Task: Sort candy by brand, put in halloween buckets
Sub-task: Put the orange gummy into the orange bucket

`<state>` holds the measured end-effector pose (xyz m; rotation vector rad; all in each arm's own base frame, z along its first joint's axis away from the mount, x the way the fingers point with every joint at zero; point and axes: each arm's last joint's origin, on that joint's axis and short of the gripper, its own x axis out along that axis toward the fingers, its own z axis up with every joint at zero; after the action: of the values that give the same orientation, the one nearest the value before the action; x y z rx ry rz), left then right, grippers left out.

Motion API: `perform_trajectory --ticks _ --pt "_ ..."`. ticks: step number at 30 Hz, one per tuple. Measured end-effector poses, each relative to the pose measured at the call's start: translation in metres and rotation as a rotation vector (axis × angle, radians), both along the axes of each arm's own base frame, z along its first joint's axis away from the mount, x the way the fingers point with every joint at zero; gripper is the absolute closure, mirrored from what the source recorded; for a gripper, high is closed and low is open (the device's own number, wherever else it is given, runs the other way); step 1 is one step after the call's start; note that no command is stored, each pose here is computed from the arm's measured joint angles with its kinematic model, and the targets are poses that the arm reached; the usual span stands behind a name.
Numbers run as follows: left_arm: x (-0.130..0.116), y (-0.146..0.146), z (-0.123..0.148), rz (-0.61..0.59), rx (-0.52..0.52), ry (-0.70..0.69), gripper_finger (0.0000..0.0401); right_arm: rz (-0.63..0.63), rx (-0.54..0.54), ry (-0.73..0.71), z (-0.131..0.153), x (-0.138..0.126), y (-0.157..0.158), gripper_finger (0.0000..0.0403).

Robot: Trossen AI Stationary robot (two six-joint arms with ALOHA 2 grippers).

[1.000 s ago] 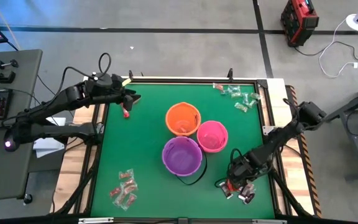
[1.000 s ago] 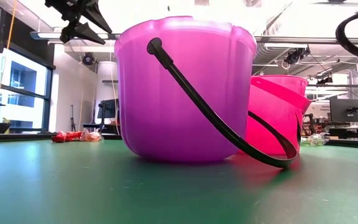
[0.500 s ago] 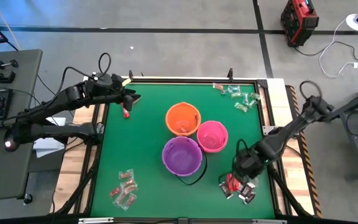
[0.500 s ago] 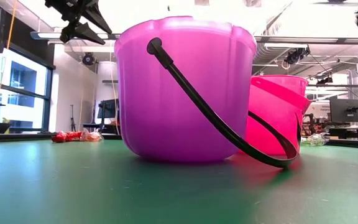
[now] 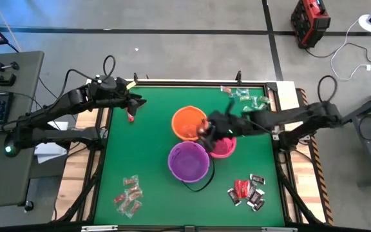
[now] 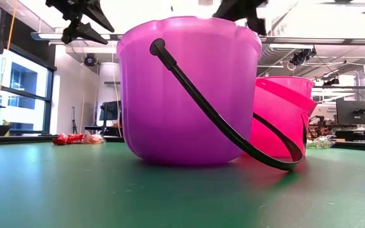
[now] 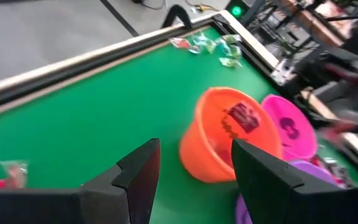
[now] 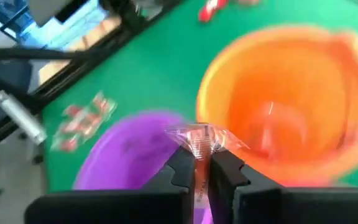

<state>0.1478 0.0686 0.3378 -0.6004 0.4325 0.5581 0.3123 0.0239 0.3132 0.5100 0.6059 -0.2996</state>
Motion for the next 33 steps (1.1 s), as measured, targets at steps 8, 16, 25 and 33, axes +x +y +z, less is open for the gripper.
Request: perform_trajectory --ticks 8,16,25,33 --pt "0.006 -0.009 0.003 -0.043 -0.057 -0.064 0.0214 -0.016 0.034 0.090 -0.039 0.034 -0.047 0.0308" --pt "0.010 -0.019 0.005 -0.088 -0.066 -0.091 0.0214 0.036 -0.008 0.104 -0.041 0.033 -0.066 0.0164" --pt "0.029 0.013 -0.001 0.115 -0.011 0.061 0.0226 -0.011 -0.041 -0.060 0.011 -0.002 -0.081 0.0124" --pt "0.051 0.113 -0.072 0.193 -0.190 0.647 0.0248 -0.086 -0.026 -0.110 0.026 -0.015 -0.087 0.0123"
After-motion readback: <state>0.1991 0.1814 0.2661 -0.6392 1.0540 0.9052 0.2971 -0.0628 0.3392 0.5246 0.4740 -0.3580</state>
